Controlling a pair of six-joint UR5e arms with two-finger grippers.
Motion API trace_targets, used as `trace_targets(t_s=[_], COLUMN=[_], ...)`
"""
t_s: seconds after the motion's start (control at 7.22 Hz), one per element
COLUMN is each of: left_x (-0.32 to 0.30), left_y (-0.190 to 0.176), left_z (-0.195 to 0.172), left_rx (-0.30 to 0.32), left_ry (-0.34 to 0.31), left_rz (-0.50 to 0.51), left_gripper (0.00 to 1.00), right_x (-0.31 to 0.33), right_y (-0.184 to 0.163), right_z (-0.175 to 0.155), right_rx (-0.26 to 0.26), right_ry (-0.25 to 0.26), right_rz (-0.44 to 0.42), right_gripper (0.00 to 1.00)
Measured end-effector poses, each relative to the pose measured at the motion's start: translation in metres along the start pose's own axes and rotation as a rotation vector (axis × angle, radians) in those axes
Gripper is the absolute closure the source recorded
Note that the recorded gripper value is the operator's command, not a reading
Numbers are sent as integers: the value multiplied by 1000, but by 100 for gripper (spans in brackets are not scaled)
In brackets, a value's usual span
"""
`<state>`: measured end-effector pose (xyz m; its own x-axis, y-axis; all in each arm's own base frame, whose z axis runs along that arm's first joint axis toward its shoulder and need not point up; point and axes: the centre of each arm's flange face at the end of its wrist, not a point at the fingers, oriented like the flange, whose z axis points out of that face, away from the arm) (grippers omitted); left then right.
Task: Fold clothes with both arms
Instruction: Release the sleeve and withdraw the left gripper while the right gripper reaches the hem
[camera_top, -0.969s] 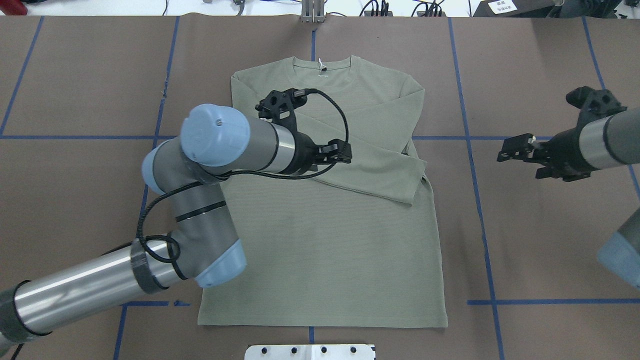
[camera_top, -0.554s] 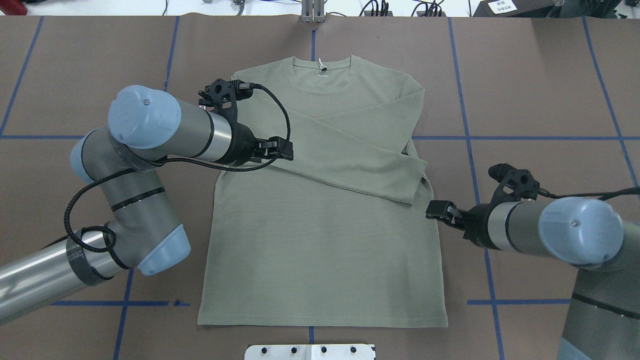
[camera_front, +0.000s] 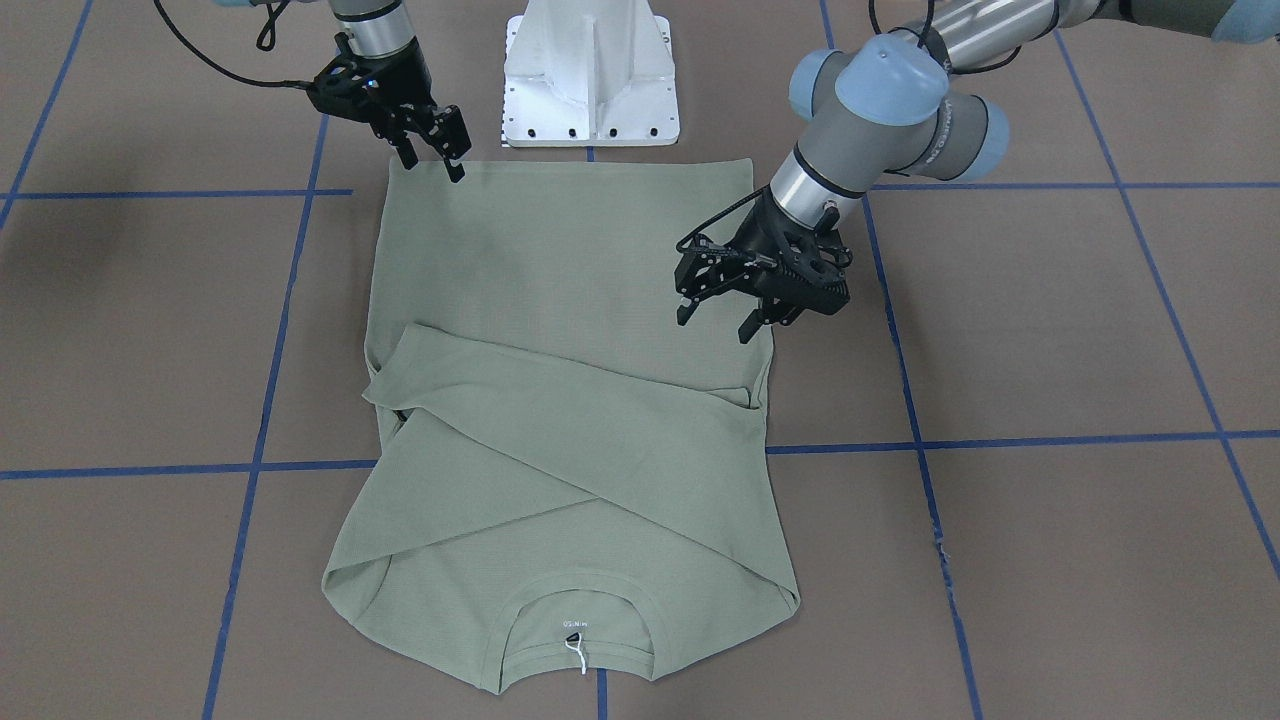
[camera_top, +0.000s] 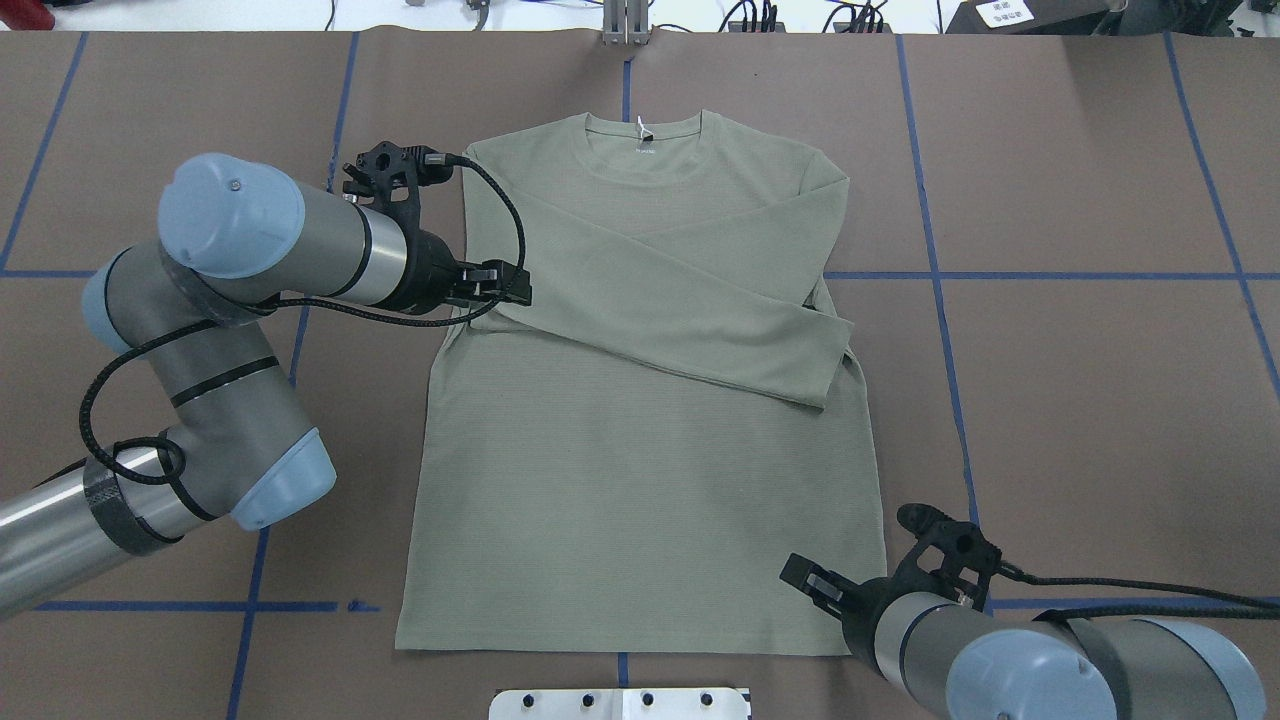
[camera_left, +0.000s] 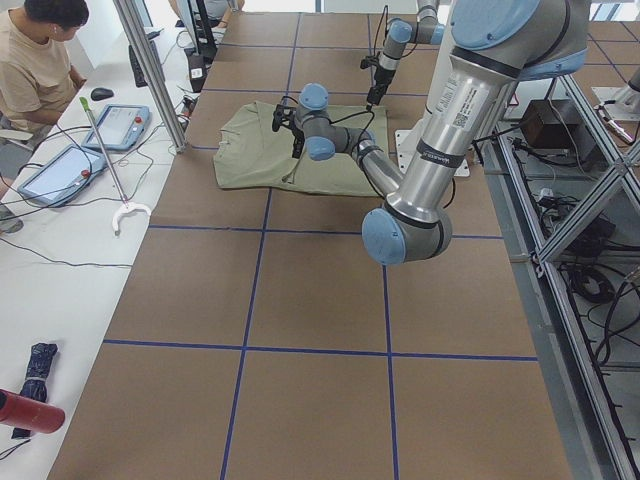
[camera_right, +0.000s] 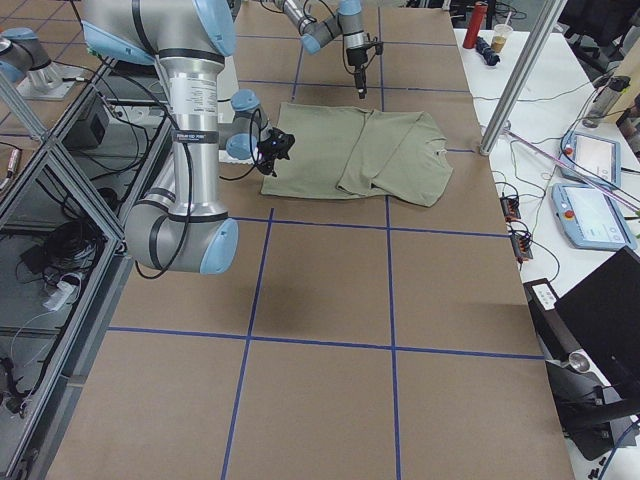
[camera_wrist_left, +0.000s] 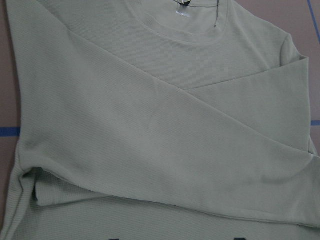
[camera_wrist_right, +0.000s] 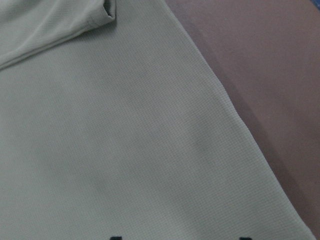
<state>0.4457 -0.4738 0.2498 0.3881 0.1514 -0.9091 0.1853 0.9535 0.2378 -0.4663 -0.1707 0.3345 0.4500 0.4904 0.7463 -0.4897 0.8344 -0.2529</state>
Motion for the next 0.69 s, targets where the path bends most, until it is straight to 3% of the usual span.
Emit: trace_targets(t_s=[0.69], left_x=[-7], left_y=[2], left_z=[0], left_rx=[0], left_ry=[-8], left_rz=[2], left_gripper=[18], right_x=[50], right_y=[8], right_z=[17], right_rx=[32], right_ry=[110], right_rz=[32], right_gripper=[30])
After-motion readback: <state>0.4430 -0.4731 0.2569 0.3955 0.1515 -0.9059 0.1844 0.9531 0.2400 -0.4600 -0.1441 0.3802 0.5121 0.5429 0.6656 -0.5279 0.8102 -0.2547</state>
